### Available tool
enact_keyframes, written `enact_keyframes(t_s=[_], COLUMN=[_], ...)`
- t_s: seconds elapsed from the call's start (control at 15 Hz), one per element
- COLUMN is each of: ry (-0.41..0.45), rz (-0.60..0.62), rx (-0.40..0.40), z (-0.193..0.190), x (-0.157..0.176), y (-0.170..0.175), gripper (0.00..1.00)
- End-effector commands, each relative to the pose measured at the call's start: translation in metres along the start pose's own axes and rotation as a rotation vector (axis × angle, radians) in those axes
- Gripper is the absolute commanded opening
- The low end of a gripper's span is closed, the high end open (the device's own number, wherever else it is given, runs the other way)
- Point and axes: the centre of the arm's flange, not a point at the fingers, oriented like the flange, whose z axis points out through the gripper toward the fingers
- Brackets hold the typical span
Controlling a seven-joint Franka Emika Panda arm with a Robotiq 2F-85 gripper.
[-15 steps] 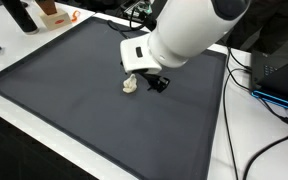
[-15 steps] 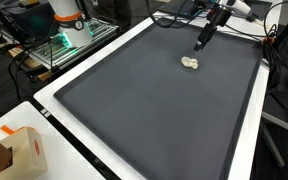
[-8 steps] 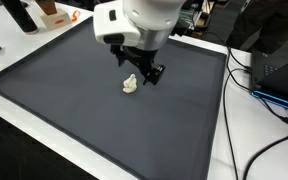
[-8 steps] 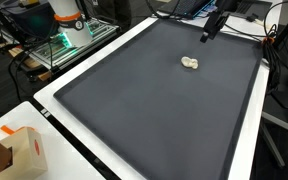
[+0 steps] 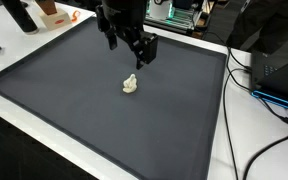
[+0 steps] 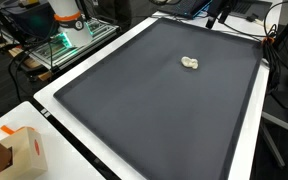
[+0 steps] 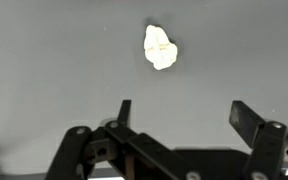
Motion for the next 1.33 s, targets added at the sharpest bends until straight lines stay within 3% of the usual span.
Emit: enact_keyframes(t_s=[0.0,0.27,0.47,0.93,1.27], ry=[0.001,-0.002,-0.077,-0.252,-0.221], rz=[0.0,-0.003,0.195,0.488,0.661], rx=[0.003,0.005,0.039,0.121,0.153], z=[-0.002,-0.001,0.026,0.085,0.117], x=[-0.001,-0.003,-0.002,-0.015,-0.018], y=[0.002,0.001,0.0,0.021,0.031], gripper=[1.0,1.0,1.0,1.0,1.0])
